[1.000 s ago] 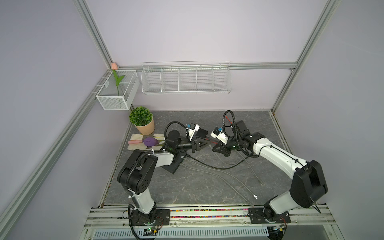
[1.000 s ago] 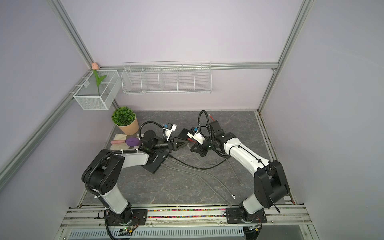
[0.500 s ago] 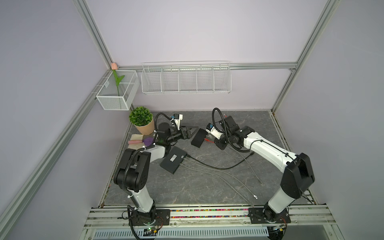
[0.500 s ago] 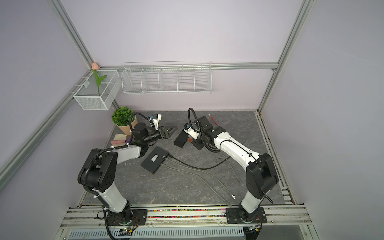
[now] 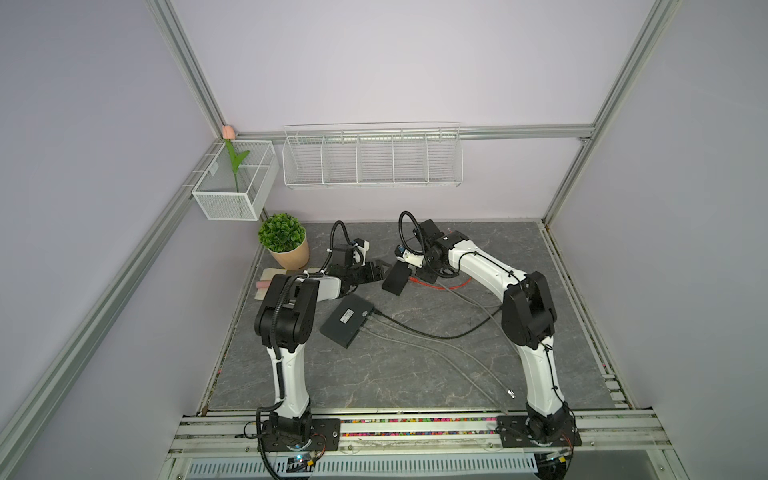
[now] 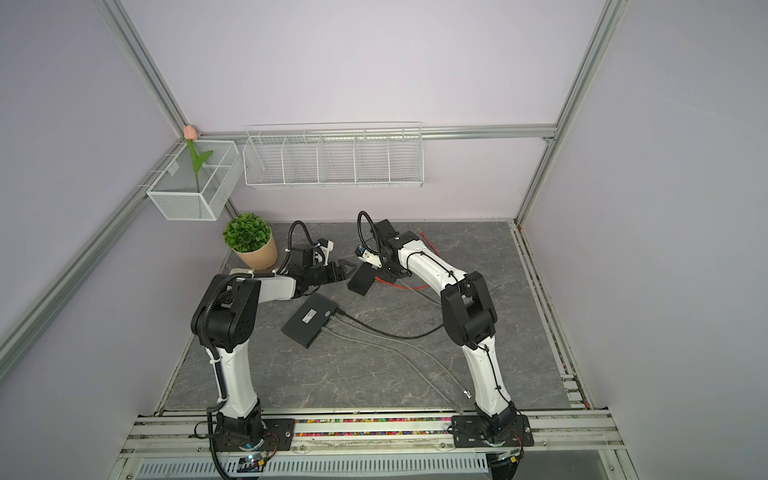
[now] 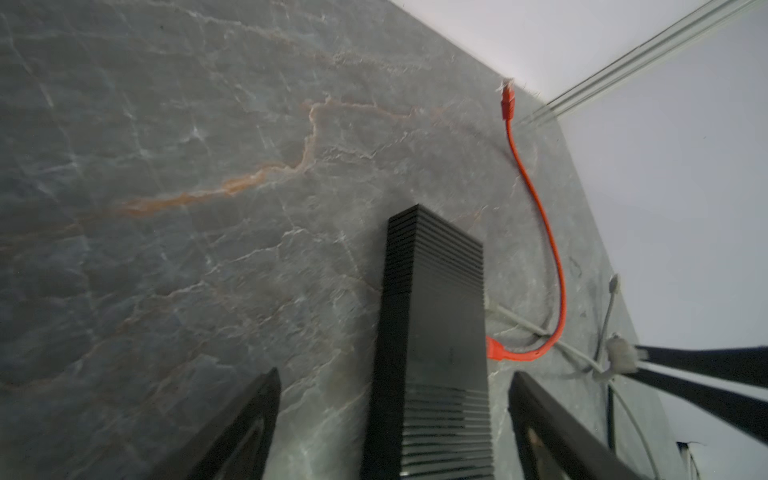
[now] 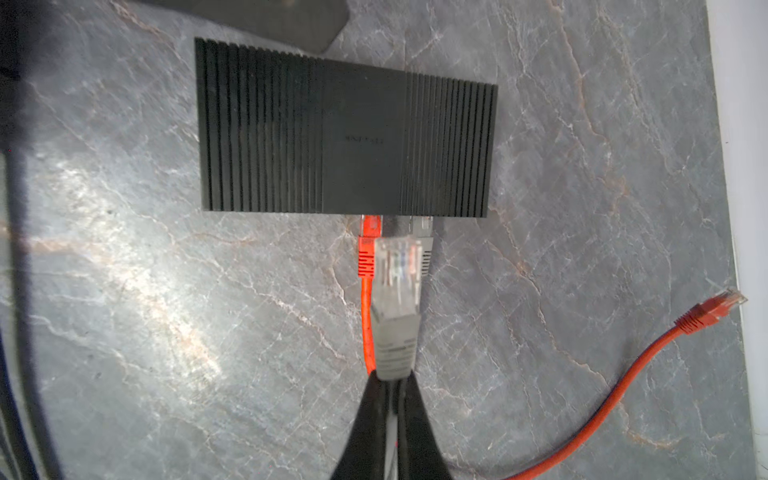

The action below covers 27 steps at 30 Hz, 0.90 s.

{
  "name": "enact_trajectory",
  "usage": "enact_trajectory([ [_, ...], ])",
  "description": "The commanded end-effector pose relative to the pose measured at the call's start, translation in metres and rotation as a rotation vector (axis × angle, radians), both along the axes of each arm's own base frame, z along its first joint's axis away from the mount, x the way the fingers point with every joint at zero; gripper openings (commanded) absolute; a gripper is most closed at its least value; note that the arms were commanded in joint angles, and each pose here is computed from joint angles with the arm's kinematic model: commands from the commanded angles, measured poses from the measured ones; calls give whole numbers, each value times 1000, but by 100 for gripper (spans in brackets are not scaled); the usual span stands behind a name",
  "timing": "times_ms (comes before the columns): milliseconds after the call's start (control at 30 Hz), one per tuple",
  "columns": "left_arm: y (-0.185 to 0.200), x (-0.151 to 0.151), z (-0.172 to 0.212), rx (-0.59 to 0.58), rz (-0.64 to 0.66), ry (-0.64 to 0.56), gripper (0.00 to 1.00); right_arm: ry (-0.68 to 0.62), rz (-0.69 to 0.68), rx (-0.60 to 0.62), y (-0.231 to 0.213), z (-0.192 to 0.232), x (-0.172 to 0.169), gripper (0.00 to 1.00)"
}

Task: Insert the plug into the switch port
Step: 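Carry the grey plug to the switch port while the left gripper returns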

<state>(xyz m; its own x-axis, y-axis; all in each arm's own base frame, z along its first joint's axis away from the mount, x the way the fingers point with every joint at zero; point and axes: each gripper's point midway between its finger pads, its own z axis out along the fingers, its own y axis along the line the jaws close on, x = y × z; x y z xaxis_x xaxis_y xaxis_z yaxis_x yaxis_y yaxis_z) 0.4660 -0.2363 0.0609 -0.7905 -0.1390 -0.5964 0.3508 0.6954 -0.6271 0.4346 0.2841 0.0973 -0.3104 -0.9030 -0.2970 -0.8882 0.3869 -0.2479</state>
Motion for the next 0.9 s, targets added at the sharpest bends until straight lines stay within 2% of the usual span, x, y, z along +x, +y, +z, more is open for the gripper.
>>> enact_trajectory([
  [0,1,5,2,19,-4,-21,81,85,68,-29,-1,-10,-23,7],
  [167,-2,2,-2,34,-19,-15,75,150,71,-84,-8,-18,-35,7],
  [300,-16,1,-4,37,-67,-6,61,175,65,-97,-9,-25,-42,7],
  [600,-32,-1,-10,77,-100,3,47,201,68,-119,-5,-38,-43,7],
  [767,-32,-1,-14,91,-102,13,45,218,73,-138,0,-50,-42,7],
  [867,-35,-1,-16,86,-111,16,37,210,76,-140,2,-53,-38,7],
])
